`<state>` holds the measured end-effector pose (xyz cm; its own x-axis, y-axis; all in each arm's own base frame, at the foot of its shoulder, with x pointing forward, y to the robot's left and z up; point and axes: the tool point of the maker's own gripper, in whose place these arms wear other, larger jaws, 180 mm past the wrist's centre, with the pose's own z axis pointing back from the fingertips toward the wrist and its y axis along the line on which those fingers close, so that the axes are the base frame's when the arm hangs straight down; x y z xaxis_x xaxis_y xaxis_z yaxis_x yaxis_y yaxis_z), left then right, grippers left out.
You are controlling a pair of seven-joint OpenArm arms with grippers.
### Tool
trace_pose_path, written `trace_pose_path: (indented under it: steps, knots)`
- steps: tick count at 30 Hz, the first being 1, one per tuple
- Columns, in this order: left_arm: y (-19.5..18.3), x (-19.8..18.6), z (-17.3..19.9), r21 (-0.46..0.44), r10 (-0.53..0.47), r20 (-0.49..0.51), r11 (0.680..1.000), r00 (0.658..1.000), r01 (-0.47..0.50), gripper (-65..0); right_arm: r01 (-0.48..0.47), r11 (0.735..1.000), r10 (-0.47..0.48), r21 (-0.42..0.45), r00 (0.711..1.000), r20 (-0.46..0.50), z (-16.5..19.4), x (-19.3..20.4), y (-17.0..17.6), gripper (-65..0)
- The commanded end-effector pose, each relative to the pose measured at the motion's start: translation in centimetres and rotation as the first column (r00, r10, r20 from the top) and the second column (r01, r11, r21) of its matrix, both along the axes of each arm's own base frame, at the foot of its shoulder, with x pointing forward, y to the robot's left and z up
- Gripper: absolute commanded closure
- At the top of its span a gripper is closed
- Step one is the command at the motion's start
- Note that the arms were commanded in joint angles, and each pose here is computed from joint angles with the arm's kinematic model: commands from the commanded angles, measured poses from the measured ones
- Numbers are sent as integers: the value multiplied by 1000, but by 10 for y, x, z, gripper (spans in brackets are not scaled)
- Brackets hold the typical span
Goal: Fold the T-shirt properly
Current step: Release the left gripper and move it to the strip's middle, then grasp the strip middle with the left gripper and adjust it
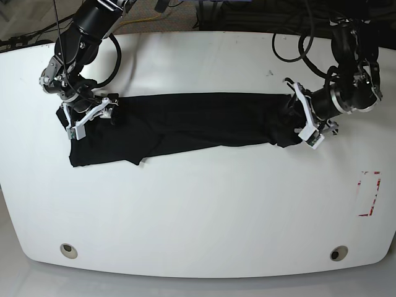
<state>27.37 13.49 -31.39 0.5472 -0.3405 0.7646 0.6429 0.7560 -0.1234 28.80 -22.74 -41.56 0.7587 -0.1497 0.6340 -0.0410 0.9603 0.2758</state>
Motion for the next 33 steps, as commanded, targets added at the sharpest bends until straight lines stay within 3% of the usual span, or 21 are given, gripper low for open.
trace_pose_path:
  steps: [1, 7, 16, 30, 33]
  knots:
    - [-27, 18, 24, -26, -79, 87, 996, 993, 81, -76, 0, 1000, -1, -27, 999, -32, -2, -3, -5, -501]
    - [-73, 32, 27, -100, -142, 91, 983, 986, 151, -76, 0, 1000, -1, -25, 999, -32, -2, -3, -5, -501]
    - [-122, 49, 8, -29, -222, 34, 974, 974, 223, -76, 0, 1000, -1, -26, 999, -32, -2, -3, -5, -501]
    - [-179, 68, -15, -97, -232, -79, 970, 969, 225, -76, 0, 1000, 0, -6, 1000, -27, -2, -2, 4, -501]
    - [-192, 70, -16, -120, -255, -79, 962, 964, 245, -128, 0, 1000, 0, -2, 1000, -25, -2, -1, 4, -501]
